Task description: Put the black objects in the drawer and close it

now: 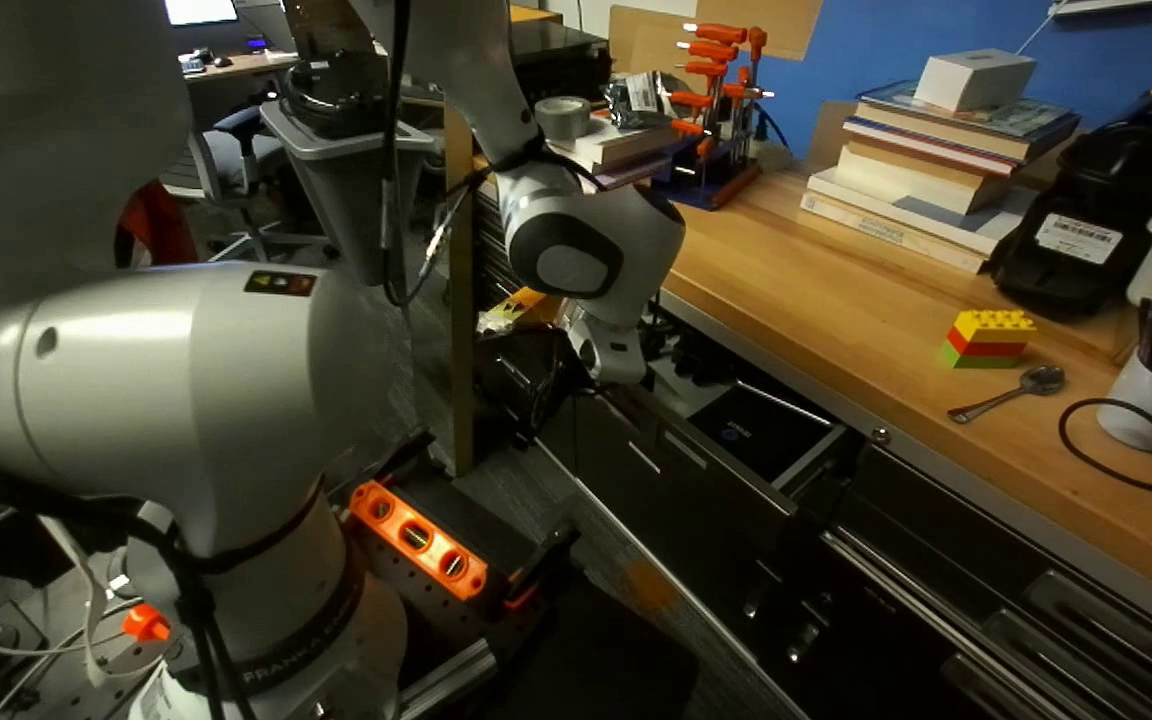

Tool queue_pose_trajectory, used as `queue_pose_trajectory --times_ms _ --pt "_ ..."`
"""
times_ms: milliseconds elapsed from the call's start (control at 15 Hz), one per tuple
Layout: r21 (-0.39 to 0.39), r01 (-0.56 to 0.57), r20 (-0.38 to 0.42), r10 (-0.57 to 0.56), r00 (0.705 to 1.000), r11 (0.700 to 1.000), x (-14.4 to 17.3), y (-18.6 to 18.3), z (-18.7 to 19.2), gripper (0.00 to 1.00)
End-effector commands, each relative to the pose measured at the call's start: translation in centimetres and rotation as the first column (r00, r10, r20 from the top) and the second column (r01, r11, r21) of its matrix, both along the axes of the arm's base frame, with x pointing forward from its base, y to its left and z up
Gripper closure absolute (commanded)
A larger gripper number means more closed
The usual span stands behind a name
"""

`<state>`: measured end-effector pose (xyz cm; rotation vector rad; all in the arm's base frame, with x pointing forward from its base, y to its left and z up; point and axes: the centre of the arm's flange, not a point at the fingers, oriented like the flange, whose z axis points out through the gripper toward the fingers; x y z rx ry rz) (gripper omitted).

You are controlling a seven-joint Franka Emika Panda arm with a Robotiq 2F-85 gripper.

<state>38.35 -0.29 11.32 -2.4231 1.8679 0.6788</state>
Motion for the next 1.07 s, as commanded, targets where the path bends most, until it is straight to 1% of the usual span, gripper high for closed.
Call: queue_pose_trajectory --times_ms 0,67,133,267,400,533,733,800,933,1000 --pt "-0.035 -0.047 0.019 0.048 0.999 0.998 6.4 -0.7 -6.5 0.00" --pt "-0.039 -0.059 0.016 0.060 0.998 0.998 7.1 -0.7 -8.1 0.00" --pt "-0.046 -0.063 0.026 0.065 0.998 0.997 8.6 -0.9 -8.9 0.00" --pt "-0.071 -0.082 0.067 0.087 0.994 0.994 10.3 -1.4 -10.3 0.00" --pt "-0.097 -0.064 0.147 0.078 0.986 0.993 12.4 -2.4 -10.0 0.00" --pt "-0.121 -0.043 0.222 0.070 0.972 0.992 13.7 -2.9 -9.5 0.00" --pt "-0.160 -0.001 0.315 0.052 0.947 0.987 14.3 -3.5 -8.6 0.00" --pt "-0.178 -0.005 0.321 0.063 0.945 0.984 14.1 -3.7 -7.9 0.00" --pt "-0.207 -0.035 0.236 0.084 0.968 0.978 12.7 -4.3 -6.1 0.00" --pt "-0.237 -0.032 0.185 0.077 0.980 0.971 11.7 -4.7 -5.2 0.00"
